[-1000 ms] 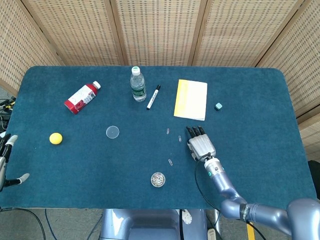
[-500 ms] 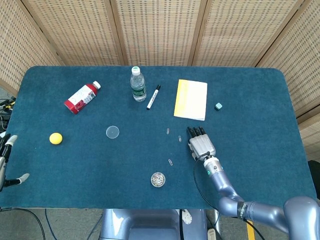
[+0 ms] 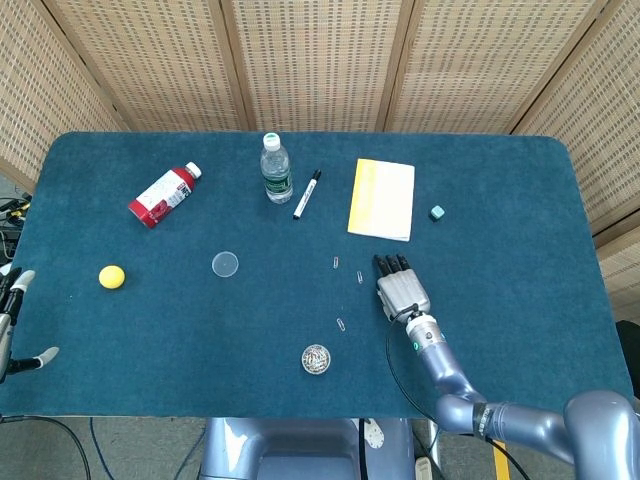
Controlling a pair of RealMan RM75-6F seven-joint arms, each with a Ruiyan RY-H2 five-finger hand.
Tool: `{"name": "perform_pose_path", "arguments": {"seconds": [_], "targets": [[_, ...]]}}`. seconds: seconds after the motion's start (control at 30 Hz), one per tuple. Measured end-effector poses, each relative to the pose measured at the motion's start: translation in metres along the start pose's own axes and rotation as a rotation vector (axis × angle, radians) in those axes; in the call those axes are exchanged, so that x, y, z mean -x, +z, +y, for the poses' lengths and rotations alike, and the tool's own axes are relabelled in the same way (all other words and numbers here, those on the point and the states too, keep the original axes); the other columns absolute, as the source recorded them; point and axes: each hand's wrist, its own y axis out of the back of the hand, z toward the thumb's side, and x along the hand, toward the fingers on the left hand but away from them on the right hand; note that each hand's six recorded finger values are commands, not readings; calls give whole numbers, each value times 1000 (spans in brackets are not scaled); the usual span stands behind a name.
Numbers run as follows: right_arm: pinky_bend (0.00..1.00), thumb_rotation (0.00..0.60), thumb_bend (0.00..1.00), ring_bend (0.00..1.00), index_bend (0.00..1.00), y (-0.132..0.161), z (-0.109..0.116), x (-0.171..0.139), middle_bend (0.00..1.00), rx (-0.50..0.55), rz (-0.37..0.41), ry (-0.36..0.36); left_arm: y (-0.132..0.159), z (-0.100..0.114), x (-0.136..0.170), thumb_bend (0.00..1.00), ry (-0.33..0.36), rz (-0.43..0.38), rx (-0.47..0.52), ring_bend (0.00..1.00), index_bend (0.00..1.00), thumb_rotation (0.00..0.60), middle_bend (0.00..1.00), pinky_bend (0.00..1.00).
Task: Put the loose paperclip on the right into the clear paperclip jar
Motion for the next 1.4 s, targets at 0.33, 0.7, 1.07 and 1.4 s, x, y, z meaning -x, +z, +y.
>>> {"name": "perform_pose_path", "arguments": {"seconds": [0.33, 0.7, 1.07, 1.4], "targets": [[7, 600, 434, 0, 660, -1, 11, -5, 0, 7, 15, -35, 0, 0, 0, 8, 0, -2, 2, 0, 0, 600, 0, 0], [11, 600, 434, 0, 660, 22, 48, -35, 0, 45, 188, -157, 0, 3, 2, 8, 3, -9, 14, 0, 0, 600, 0, 0], [11, 600, 434, 0, 660, 66, 78, -80, 0, 9, 508, -275, 1, 2, 3, 8, 2, -16, 9, 0, 0, 600, 0, 0], [11, 600, 434, 0, 661, 118, 83, -86, 0, -27, 664, -269, 1, 0, 1, 8, -5, -16, 6, 0, 0, 600, 0, 0]]}}
